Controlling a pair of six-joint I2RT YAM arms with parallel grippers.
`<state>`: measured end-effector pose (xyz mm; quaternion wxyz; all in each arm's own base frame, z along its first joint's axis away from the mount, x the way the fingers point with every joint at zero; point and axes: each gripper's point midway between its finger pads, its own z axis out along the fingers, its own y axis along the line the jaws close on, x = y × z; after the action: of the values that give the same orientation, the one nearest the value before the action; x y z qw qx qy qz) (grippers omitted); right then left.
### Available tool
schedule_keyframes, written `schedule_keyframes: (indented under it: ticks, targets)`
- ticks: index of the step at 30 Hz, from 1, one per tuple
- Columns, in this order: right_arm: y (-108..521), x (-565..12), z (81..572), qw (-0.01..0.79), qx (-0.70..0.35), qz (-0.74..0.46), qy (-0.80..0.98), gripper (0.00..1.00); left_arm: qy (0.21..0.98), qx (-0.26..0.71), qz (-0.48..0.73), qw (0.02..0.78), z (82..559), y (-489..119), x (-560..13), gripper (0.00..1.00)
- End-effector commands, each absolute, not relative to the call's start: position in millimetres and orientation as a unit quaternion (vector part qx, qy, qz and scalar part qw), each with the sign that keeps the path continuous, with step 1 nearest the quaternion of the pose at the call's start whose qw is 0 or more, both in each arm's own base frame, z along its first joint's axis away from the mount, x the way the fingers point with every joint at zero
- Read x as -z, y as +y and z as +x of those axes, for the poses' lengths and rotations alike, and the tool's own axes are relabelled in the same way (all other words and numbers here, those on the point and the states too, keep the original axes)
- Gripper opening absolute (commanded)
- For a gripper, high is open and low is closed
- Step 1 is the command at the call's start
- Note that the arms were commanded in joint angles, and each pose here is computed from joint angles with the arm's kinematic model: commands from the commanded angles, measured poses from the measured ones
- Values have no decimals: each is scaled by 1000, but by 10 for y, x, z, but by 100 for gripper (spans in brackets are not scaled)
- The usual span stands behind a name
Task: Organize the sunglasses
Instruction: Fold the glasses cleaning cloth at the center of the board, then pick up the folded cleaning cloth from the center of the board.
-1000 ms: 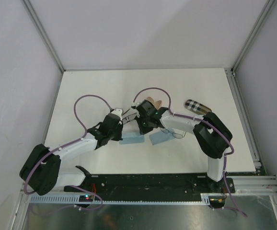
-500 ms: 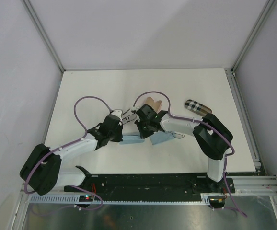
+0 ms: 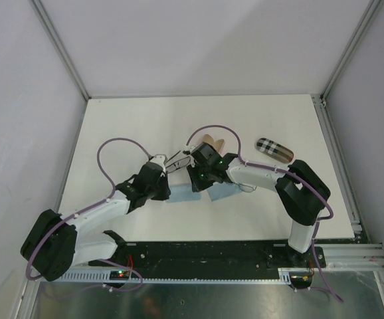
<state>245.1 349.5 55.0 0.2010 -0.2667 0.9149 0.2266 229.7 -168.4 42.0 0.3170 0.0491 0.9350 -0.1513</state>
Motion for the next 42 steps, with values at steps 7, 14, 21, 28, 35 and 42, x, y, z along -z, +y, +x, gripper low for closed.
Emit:
schedule_keyframes:
  ticks: [7, 14, 21, 28, 35, 42]
  targets:
    - [3598, -757, 2652, 252, -243, -246, 904, 27, 926, 141, 16, 349, 2527, -1601, -592, 29]
    - [3445, -707, 2872, 280, -194, -245, 908, 32, 931, 110, 13, 347, 2669, -1513, -537, 40]
    - [3378, -578, 2977, 275, -185, -249, 910, 35, 936, 102, 15, 338, 2701, -1493, -462, 43]
    - [3448, -479, 2965, 262, -201, -261, 907, 36, 940, 96, 27, 326, 2740, -1516, -399, 42]
    - [3479, -338, 2914, 243, -205, -268, 909, 34, 943, 95, 30, 318, 2790, -1522, -354, 38]
    - [3467, -169, 2868, 228, -193, -274, 914, 25, 944, 96, 29, 314, 2805, -1515, -332, 35]
